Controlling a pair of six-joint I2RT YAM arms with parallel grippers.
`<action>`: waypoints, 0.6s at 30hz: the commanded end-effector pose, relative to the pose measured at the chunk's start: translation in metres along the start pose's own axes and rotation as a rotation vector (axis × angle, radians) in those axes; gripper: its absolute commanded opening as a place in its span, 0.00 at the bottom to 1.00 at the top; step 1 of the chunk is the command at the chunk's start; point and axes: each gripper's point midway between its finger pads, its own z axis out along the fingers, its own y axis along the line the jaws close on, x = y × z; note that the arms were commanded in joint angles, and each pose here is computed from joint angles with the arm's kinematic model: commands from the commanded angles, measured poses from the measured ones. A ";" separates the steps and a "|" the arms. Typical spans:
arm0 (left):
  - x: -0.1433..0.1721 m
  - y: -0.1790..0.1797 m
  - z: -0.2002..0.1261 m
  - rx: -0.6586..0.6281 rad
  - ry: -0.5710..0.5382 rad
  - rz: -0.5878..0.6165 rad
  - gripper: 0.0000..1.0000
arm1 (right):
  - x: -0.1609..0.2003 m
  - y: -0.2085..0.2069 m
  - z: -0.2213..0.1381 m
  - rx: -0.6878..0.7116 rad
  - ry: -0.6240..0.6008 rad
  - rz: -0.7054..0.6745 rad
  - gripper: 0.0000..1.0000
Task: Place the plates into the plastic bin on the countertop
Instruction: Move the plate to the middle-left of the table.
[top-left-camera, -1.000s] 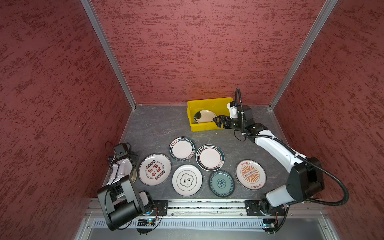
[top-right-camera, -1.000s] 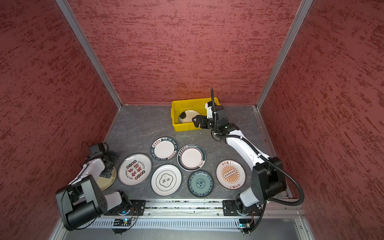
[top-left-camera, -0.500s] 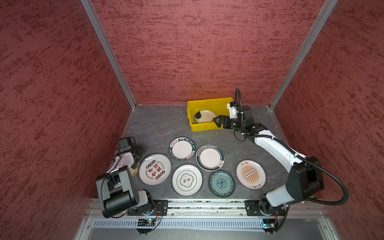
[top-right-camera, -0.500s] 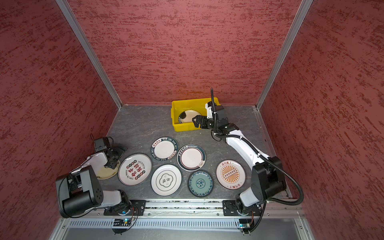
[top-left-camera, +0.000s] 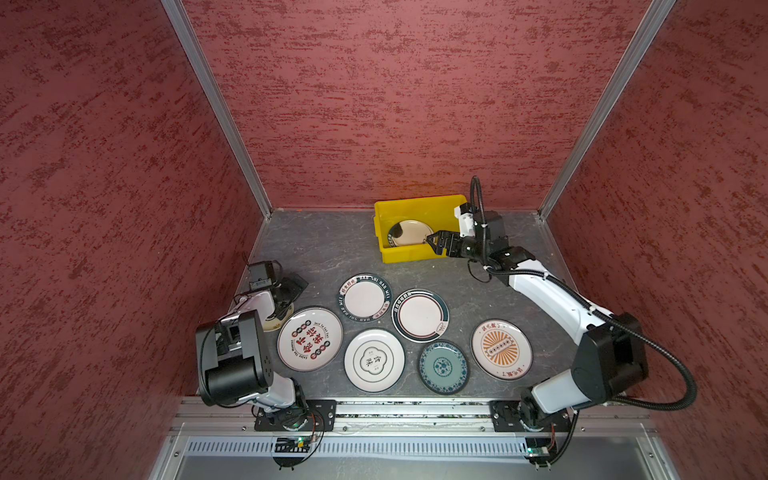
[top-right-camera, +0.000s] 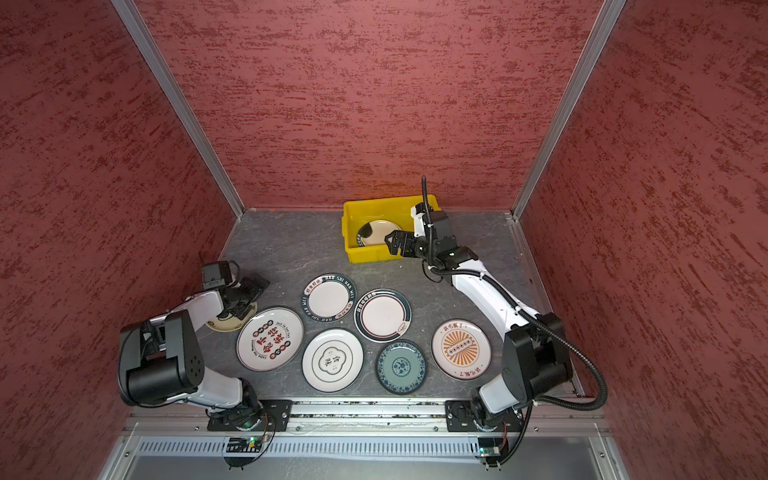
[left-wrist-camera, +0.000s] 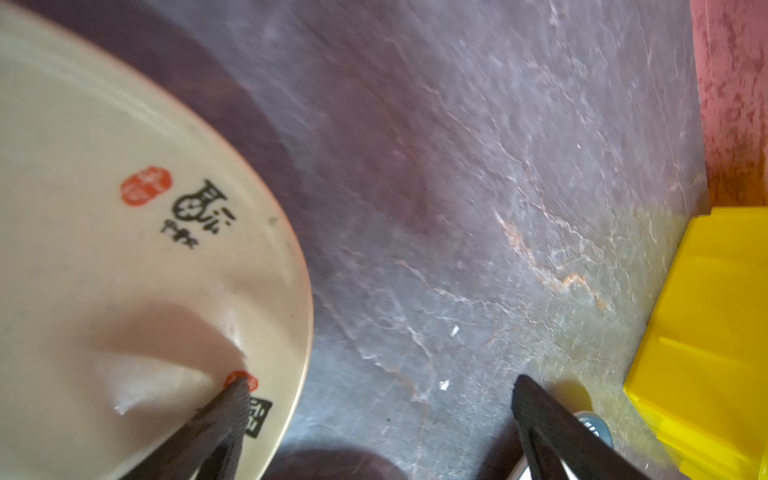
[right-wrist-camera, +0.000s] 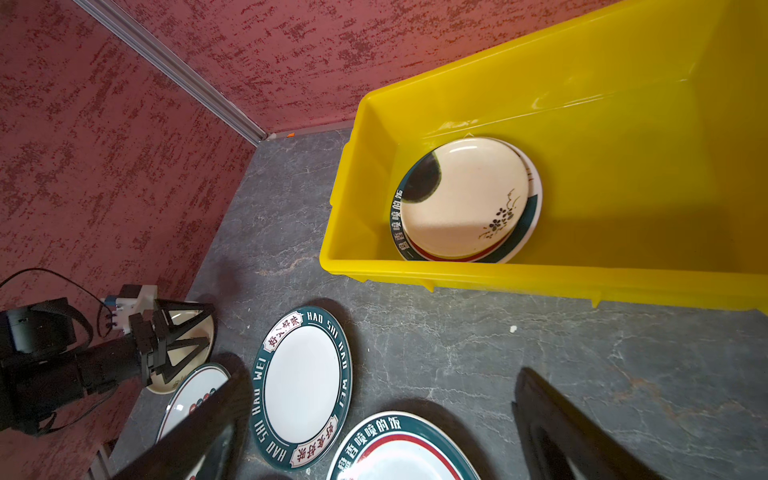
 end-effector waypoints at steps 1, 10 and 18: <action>0.012 -0.016 0.011 0.032 0.059 0.055 0.99 | -0.013 0.002 -0.010 0.016 -0.046 -0.030 0.99; 0.019 -0.059 0.027 0.122 0.137 0.223 0.99 | -0.007 0.002 -0.016 0.010 -0.049 -0.016 0.99; 0.008 -0.066 -0.011 0.050 0.041 0.277 1.00 | -0.011 0.029 -0.029 -0.133 -0.077 0.003 0.99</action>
